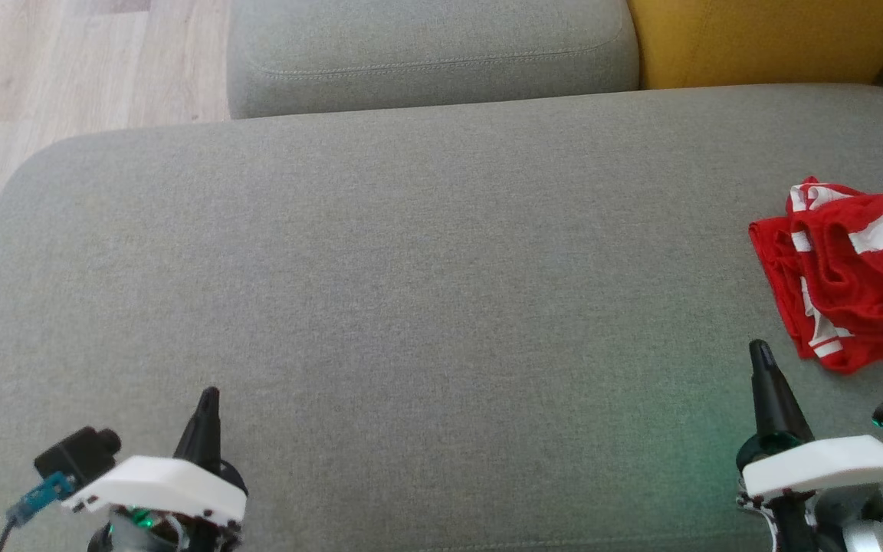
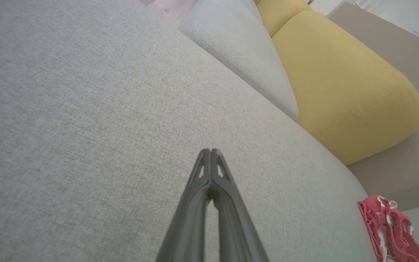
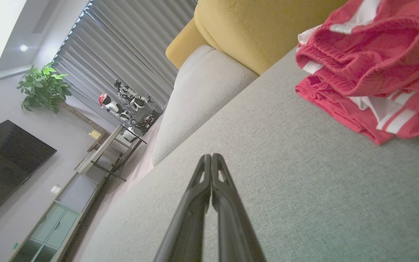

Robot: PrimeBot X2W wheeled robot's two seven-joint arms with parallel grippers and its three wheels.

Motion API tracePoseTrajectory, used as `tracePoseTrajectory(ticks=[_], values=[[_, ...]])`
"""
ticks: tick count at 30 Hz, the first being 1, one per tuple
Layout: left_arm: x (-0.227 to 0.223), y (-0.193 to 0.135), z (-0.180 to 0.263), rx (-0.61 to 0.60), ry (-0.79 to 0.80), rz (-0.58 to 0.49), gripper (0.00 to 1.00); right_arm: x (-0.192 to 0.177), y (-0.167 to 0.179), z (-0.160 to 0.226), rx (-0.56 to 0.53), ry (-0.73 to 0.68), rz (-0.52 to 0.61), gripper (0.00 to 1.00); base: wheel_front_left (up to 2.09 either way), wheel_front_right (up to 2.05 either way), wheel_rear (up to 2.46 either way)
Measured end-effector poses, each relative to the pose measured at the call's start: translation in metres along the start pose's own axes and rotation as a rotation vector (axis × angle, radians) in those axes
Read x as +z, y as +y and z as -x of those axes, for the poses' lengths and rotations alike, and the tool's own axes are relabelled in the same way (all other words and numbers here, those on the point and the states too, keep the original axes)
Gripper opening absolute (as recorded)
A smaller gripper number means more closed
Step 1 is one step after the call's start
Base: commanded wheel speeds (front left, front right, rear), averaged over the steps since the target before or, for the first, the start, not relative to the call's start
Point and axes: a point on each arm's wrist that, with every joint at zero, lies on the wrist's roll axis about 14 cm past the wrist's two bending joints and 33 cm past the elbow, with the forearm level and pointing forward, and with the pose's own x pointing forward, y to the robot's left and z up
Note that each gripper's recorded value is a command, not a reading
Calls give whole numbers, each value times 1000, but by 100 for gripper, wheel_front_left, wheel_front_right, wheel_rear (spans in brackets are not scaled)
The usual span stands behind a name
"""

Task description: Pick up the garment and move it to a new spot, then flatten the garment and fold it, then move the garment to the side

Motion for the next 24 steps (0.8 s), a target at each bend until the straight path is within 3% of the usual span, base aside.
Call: tracePoseTrajectory(ticks=[24], values=[[12,2,-8,-13,-3,318,0,10,-5,-8,-6,-38,-291,0,0,0,0]])
